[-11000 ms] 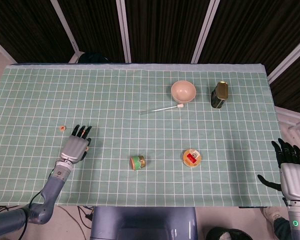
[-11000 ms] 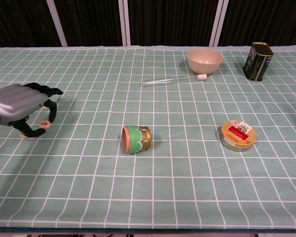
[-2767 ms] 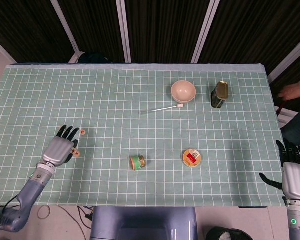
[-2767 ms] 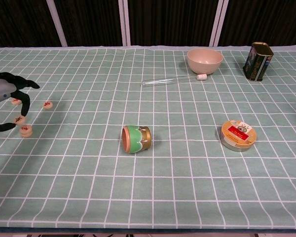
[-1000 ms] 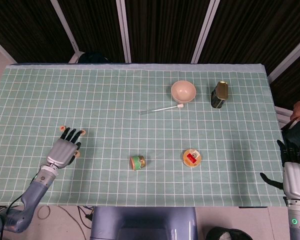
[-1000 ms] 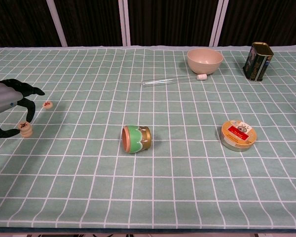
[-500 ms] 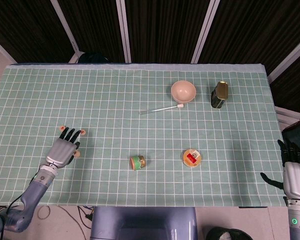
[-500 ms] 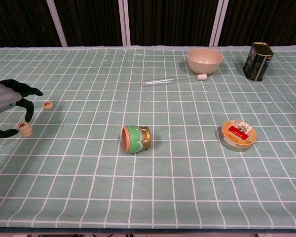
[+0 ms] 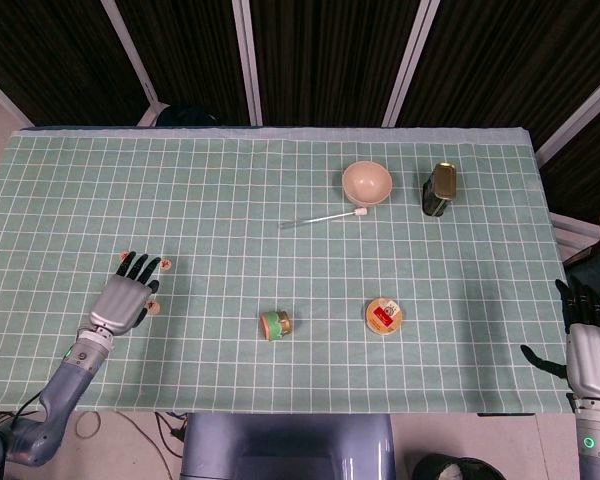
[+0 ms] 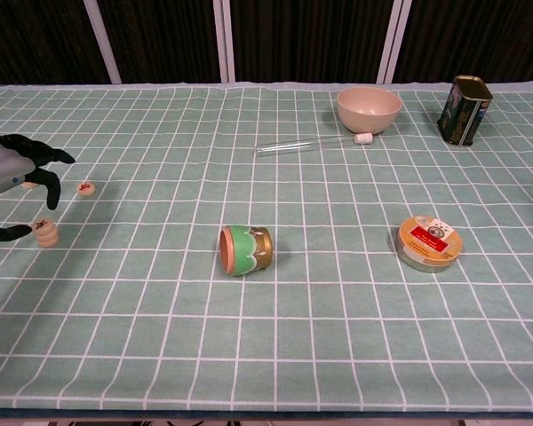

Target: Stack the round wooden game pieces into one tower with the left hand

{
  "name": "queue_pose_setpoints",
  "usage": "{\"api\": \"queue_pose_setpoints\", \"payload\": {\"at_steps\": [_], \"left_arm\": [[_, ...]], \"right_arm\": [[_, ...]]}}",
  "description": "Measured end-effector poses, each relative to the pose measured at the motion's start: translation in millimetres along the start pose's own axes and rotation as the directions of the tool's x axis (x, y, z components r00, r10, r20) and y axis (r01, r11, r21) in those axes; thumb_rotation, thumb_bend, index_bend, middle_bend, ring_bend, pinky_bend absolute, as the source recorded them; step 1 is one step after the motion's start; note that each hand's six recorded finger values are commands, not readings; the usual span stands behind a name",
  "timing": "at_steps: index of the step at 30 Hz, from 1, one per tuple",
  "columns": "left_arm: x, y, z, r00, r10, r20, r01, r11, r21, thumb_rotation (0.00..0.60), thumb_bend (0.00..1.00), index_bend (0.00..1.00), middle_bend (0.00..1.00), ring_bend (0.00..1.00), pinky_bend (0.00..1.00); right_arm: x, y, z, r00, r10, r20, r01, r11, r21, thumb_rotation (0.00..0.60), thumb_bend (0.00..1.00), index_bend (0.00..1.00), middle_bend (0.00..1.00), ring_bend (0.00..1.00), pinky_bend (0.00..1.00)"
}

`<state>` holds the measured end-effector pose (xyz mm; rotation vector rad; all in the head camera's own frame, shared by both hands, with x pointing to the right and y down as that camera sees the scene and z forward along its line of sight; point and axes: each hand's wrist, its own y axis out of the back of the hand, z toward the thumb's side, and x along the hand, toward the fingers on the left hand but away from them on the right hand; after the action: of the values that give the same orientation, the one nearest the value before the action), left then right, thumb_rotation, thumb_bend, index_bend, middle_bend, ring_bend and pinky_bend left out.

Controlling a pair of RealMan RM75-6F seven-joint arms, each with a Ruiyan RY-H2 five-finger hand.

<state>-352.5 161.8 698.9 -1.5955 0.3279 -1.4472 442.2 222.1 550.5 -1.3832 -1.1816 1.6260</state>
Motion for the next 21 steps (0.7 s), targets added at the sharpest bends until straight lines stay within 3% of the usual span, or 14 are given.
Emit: {"api": "queue_pose_setpoints", "payload": {"at_steps": [9,15,21], "left_arm": [[1.6,11.1,-13.4,0.999,0.034,-0.032,-0.035,0.998,-0.053,0.6,0.31,0.36,0.05,0.0,0.0],[25.5,26.5,-26.5,0.996,0.045,-0.075,-0.051,0.996,-0.078,0.6,0.25,0.32,0.04,0.0,0.0],[47.2,35.0,-34.3,0.993,0.011,-0.114,-0.023,0.994,-0.103,0.6,0.25,0.33,0.04,0.0,0.0]], "right_arm": [[0.0,0.0,-0.4,1.0,0.0,0.005,0.0,1.0,-0.001,0.6,0.23,0.05,0.01,0.04,0.0],[-0.2,-0.2,0.2,1.0,-0.001,0.004,0.001,1.0,0.002,0.6,0.23,0.05,0.01,0.04,0.0],[0.0,-0.8,0.1,1.0,0.0,0.005,0.0,1.0,0.002,0.6,0.23,0.05,0.01,0.04,0.0]]}}
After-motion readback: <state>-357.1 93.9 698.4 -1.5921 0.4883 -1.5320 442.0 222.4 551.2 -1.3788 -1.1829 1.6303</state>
